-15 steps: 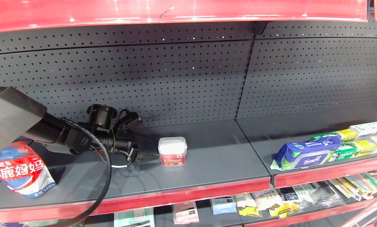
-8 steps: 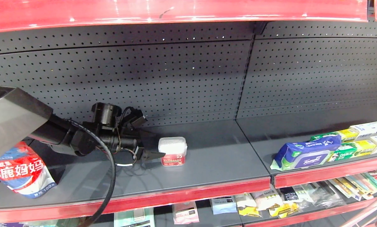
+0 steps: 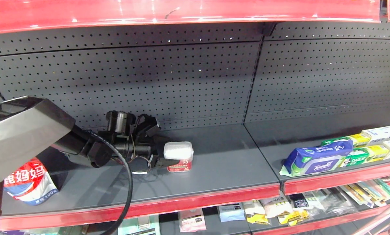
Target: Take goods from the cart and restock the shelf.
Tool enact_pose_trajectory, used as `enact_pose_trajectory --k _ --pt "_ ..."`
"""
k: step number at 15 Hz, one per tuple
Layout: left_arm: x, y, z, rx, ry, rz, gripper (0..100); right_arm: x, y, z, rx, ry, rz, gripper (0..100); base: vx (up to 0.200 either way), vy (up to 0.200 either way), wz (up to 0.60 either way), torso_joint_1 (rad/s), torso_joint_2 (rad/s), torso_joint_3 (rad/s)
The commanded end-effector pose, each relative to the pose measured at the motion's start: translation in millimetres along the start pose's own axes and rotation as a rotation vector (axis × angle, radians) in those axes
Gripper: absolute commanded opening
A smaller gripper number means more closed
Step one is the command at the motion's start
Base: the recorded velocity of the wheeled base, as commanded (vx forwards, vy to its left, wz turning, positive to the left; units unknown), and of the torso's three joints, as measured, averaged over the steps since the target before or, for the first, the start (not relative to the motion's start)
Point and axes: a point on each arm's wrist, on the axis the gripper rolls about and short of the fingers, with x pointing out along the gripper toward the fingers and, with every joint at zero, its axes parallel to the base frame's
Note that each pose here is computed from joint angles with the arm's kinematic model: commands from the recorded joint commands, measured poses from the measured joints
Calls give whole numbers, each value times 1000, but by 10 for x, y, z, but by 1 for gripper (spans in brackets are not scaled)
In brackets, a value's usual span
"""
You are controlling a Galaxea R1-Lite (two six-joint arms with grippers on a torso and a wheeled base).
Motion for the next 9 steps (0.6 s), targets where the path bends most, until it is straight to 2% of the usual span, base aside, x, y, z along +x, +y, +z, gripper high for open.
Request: enact_pose_trajectory --k 1,3,9 --pt "69 -9 -63 -11 8 -13 100 9 1 -1 -2 7 2 0 0 0 0 0 0 0" --pt "101 -41 -61 -12 10 -24 100 10 0 4 -2 7 2 0 0 0 0 0 0 0" --pt "160 -28 -122 -19 18 -31 100 26 2 5 -3 21 5 0 0 0 0 0 0 0"
